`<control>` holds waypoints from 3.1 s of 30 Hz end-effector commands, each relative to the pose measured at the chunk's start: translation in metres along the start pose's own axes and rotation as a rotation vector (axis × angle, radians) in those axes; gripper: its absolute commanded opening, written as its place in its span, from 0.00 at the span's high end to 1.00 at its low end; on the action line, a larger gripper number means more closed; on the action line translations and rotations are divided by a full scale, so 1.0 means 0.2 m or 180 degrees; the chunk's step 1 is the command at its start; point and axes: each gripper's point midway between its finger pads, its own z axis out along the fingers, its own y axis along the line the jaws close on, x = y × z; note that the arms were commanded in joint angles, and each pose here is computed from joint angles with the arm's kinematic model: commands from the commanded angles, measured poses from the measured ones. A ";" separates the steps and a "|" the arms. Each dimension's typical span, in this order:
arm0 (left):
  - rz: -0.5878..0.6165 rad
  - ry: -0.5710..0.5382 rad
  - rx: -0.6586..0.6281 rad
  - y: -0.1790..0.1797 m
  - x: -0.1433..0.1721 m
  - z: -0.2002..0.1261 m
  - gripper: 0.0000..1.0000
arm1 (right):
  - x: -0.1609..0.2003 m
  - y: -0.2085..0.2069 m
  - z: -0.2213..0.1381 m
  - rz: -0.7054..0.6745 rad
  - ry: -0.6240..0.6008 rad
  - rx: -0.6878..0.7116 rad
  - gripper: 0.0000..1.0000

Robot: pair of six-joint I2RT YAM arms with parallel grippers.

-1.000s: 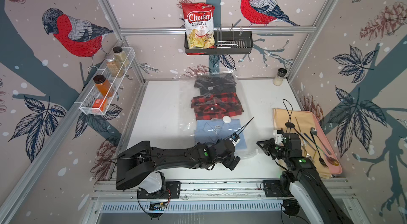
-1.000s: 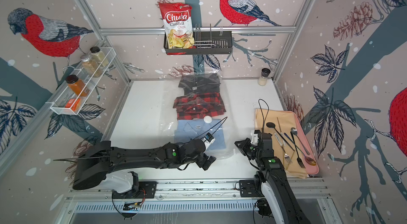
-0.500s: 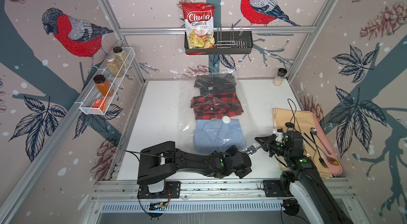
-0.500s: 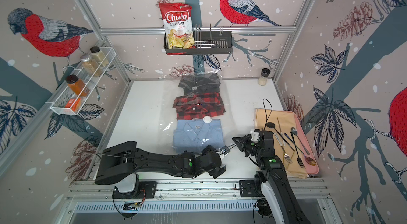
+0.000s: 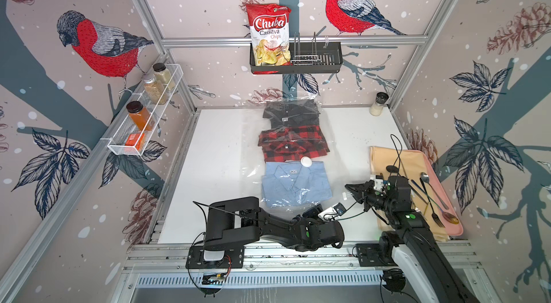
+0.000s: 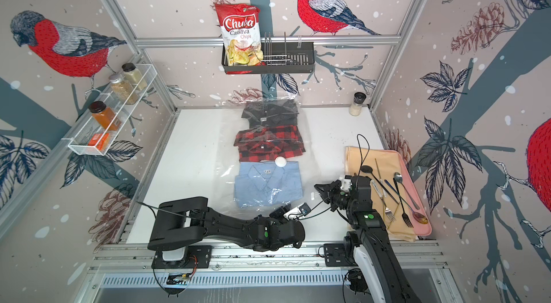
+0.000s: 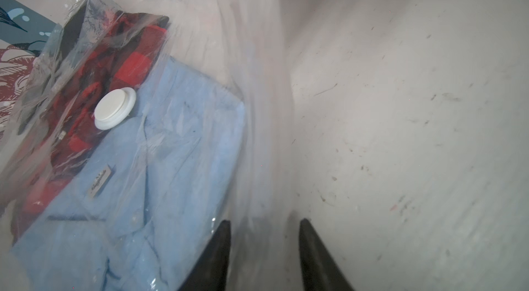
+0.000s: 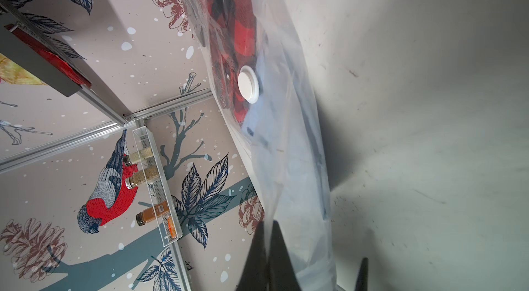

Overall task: Place the folded shirt into the vacuum bag
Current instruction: Close the vacuum bag at the center of the board.

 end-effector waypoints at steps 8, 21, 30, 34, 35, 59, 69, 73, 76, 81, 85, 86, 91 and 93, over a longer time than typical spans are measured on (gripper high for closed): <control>-0.0229 -0.0206 -0.0263 0.13 -0.09 -0.06 1.00 | -0.05 0.13 -0.03 -0.0514 -0.0207 -0.0095 0.76; -0.0643 -0.0023 0.0563 0.38 -0.06 -0.10 1.00 | -0.25 0.56 -0.14 -0.2646 -0.0923 -0.0037 0.00; -0.1087 -0.0074 0.1013 0.62 -0.05 -0.15 1.00 | -0.21 0.74 0.02 -0.3460 -0.0601 -0.0475 0.07; -0.1206 -0.0152 0.1145 0.70 -0.07 -0.15 1.00 | -0.12 0.81 0.11 -0.3686 -0.0030 -0.0806 0.18; -0.1224 -0.0160 0.1183 0.71 -0.08 -0.15 1.00 | -0.11 0.82 0.13 -0.3750 0.0068 -0.0876 0.22; -0.1532 -0.0117 0.1364 0.86 -0.15 -0.09 1.00 | -0.05 0.72 0.51 -0.4460 0.1501 -0.0907 0.38; -0.1580 -0.0097 0.1341 0.89 -0.14 -0.07 1.00 | 0.02 0.75 0.56 -0.4521 0.1886 -0.1174 0.45; -0.1607 -0.0106 0.1363 0.90 -0.14 -0.06 1.00 | 0.06 0.74 0.58 -0.4538 0.2039 -0.1270 0.52; -0.1622 -0.0087 0.1377 0.90 -0.13 -0.06 1.00 | 0.09 0.76 0.58 -0.4566 0.2094 -0.1352 0.53; -0.1631 -0.0039 0.1392 0.90 -0.12 -0.04 1.00 | 0.13 0.80 0.55 -0.4625 0.2140 -0.1498 0.56; -0.1638 -0.0040 0.1379 0.91 -0.12 -0.04 1.00 | 0.16 0.83 0.52 -0.4673 0.2175 -0.1591 0.64; -0.1644 -0.0040 0.1376 0.91 -0.12 -0.04 1.00 | 0.16 0.83 0.52 -0.4680 0.2189 -0.1597 0.65; -0.1662 -0.0059 0.1397 0.91 -0.13 -0.04 1.00 | 0.19 0.82 0.53 -0.4699 0.2236 -0.1598 0.79; -0.1672 -0.0068 0.1406 0.91 -0.13 -0.04 1.00 | 0.19 0.82 0.53 -0.4709 0.2249 -0.1574 0.96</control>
